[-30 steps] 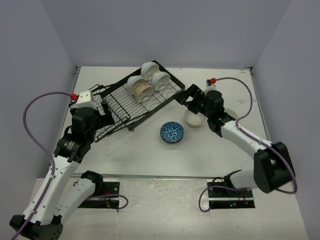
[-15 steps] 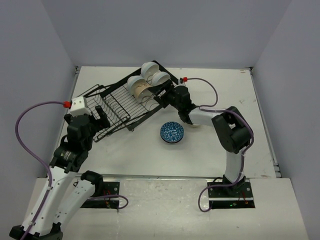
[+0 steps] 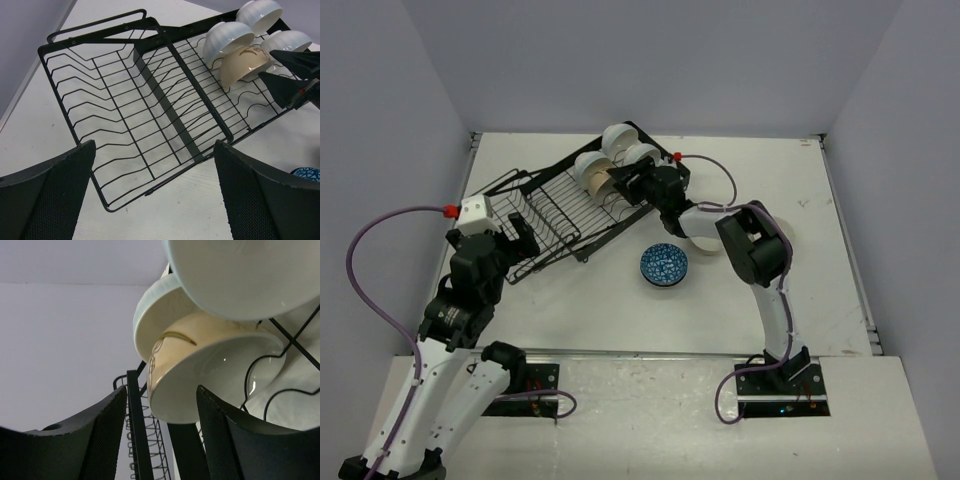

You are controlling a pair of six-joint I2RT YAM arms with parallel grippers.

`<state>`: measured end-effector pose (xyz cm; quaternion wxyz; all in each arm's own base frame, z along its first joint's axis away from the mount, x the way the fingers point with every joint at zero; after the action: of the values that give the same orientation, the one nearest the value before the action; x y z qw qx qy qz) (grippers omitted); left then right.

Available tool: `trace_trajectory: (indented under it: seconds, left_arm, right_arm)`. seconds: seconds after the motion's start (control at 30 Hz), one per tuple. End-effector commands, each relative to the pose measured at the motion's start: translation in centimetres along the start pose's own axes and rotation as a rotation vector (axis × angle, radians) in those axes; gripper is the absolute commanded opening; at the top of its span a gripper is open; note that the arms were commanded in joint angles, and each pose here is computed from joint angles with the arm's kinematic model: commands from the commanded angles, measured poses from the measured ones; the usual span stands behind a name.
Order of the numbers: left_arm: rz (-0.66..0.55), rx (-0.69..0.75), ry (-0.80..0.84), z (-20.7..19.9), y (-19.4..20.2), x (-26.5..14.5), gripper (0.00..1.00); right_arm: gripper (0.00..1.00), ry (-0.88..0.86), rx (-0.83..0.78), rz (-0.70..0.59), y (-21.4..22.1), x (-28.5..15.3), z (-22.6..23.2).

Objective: Unload the bowls from the dish rack

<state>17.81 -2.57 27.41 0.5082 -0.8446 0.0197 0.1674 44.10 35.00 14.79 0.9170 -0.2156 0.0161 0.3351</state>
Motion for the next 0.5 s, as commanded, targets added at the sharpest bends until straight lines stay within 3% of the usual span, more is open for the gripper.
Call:
trace_trajectory:
  seconds: [0.0, 0.47]
  left_arm:
    - [-0.021, 0.002, 0.044, -0.6, -0.3, 0.1, 1.00]
    - [-0.044, -0.007, 0.050, -0.5, -0.7, -0.4, 1.00]
  right_arm:
    - [0.58, -0.061, 0.039, -0.030, -0.4, 1.5, 1.4]
    - [0.30, -0.140, 0.161, 0.006, 1.2, 3.9, 0.8]
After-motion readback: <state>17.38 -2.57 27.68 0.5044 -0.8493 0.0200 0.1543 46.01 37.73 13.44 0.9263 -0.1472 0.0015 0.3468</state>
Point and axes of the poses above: each gripper's point midway between its finger pads, its own x axis out along the fingers, its own z axis along the line the jaws close on, y = z × x, the point moved 7 cm from there along -x, back along the fingers, and after that the axes turned 15 degrees about -x, right-handed, at the moved point
